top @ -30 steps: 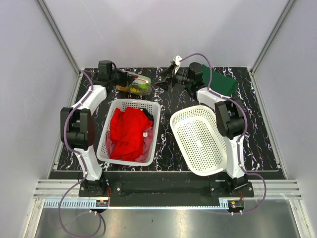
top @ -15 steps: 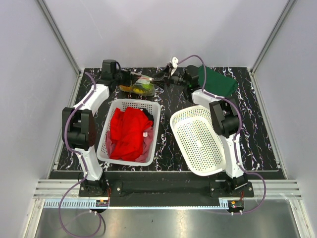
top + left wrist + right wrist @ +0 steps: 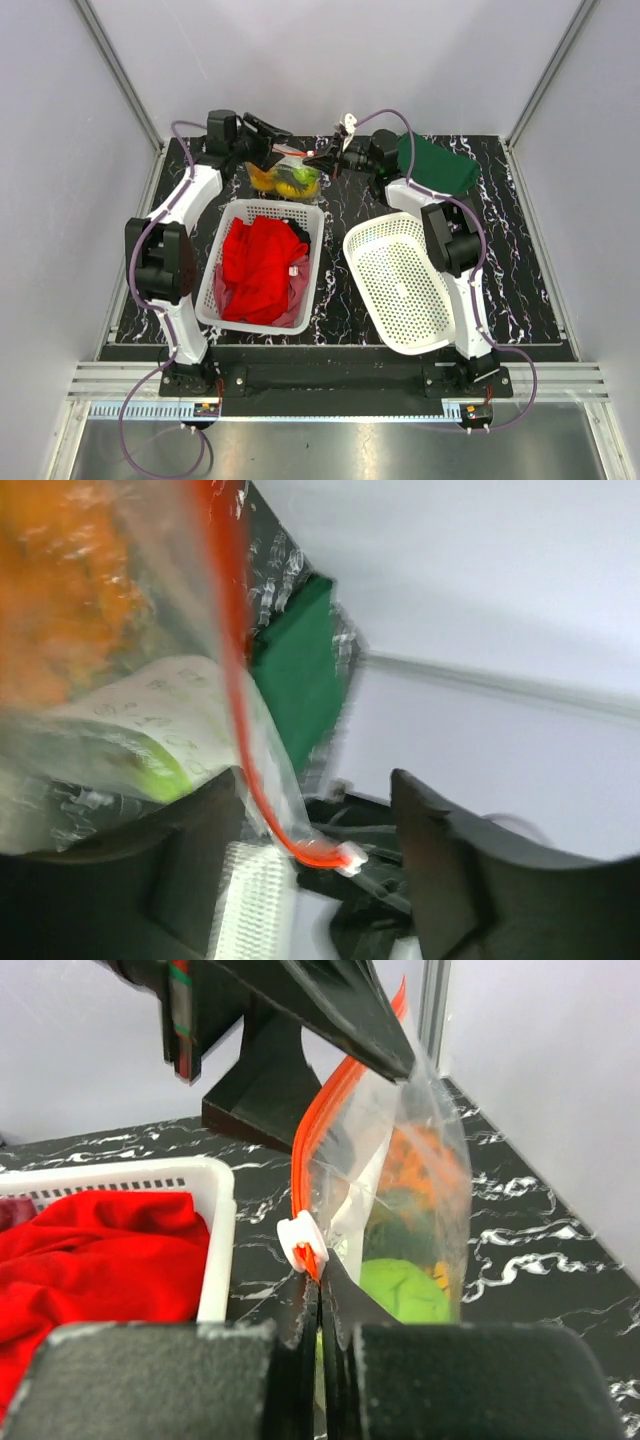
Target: Open the zip-top bag and remove the fake food
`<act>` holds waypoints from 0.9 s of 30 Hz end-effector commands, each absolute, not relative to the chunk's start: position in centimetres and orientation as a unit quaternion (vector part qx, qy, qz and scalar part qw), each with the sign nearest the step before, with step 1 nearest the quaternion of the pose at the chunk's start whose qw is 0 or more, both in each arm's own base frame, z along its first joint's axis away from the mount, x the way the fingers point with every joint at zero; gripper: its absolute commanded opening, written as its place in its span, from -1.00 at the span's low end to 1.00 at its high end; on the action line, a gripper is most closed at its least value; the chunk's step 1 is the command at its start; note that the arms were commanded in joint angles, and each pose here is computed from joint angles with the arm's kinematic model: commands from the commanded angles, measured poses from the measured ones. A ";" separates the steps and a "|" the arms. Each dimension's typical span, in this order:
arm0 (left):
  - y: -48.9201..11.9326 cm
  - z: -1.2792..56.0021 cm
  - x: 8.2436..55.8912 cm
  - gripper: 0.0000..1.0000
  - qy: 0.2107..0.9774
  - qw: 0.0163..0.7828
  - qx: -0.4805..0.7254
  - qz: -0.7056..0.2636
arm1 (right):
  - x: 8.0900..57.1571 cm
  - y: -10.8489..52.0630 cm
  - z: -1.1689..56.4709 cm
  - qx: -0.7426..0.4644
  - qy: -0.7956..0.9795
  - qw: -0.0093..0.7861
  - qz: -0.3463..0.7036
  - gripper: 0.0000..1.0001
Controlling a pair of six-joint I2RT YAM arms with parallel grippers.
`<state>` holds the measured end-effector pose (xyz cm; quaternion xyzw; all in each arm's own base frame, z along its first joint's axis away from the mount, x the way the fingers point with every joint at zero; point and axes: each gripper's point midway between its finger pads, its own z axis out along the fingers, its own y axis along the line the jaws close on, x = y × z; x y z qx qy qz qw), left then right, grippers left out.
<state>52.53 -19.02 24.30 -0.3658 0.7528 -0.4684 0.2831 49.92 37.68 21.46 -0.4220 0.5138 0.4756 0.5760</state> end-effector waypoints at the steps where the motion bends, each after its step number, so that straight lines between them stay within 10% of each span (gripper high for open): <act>1: -17.8 31.0 50.6 0.39 0.786 0.453 -0.146 -0.394 | 49.9 37.5 24.5 -0.435 0.509 0.564 0.484 -1.00; 10: -21.7 32.6 47.6 0.22 0.736 0.566 0.285 -0.240 | 48.8 36.2 24.9 -0.457 0.519 0.475 0.545 -1.00; 27: -26.9 32.7 47.7 0.03 0.651 0.523 0.461 -0.301 | 47.5 35.2 25.1 -0.471 0.513 0.440 0.567 -1.00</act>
